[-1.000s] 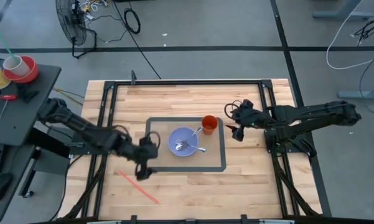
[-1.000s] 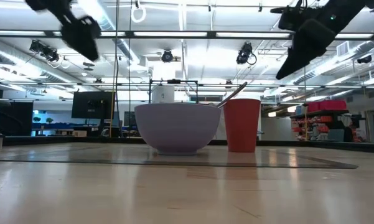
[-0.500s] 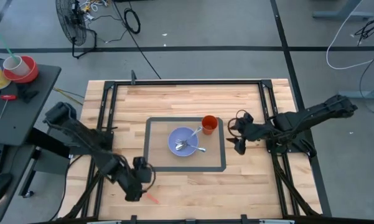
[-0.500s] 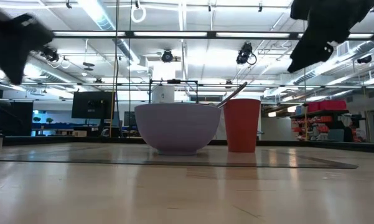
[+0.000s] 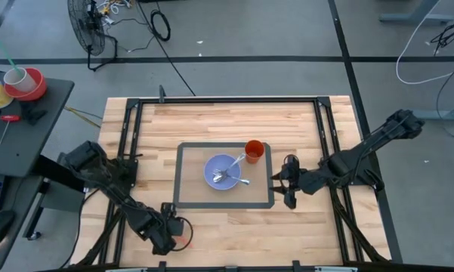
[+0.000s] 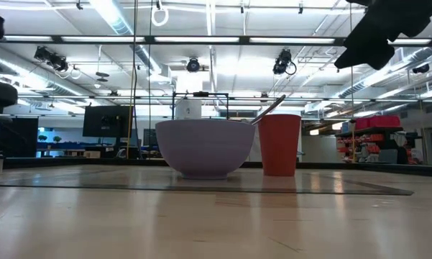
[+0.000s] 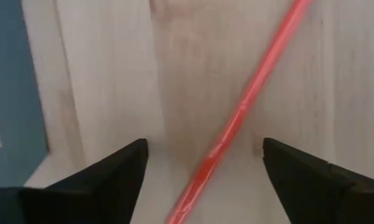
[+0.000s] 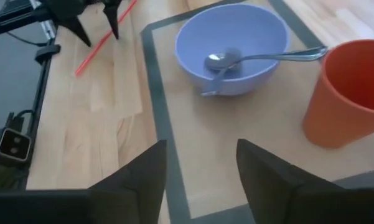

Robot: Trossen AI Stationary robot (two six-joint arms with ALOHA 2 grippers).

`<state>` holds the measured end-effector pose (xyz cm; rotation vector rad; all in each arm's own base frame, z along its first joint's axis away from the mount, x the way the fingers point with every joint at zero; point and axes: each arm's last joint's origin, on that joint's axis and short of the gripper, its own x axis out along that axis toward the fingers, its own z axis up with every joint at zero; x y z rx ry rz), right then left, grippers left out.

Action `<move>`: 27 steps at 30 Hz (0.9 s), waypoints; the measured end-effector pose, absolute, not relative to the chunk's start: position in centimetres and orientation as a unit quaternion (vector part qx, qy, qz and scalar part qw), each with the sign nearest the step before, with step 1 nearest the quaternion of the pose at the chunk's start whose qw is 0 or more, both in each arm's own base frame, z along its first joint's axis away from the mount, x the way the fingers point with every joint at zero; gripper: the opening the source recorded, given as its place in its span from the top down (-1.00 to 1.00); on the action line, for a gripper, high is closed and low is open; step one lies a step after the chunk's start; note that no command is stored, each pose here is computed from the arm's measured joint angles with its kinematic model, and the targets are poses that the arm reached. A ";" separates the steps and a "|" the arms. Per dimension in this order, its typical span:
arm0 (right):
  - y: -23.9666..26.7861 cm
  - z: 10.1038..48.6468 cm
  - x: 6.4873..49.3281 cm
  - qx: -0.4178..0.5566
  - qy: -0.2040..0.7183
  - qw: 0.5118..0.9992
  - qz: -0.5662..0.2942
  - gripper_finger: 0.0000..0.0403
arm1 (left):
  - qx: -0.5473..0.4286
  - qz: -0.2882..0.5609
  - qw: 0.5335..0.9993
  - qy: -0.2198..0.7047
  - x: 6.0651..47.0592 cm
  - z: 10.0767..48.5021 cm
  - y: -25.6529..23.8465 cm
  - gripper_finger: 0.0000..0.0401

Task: Pick & Place Utensil
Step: Put the orange straw into the orange cup

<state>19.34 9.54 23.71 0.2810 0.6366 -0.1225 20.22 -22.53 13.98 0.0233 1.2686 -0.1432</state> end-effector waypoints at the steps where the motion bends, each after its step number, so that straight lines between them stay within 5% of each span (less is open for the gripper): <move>1: 9.7 23.6 19.4 0.136 0.313 0.938 -0.057 0.06 | 0.017 -0.067 0.803 0.591 20.2 13.9 -22.6 -0.57; 21: 10.0 23.5 19.5 0.098 0.318 0.942 -0.027 0.46 | 0.099 -0.089 0.836 0.532 20.7 13.7 -23.1 0.78; 27: 10.1 23.4 19.5 0.088 0.326 0.941 -0.012 0.47 | 0.115 -0.077 0.869 0.475 22.3 15.9 -23.9 0.97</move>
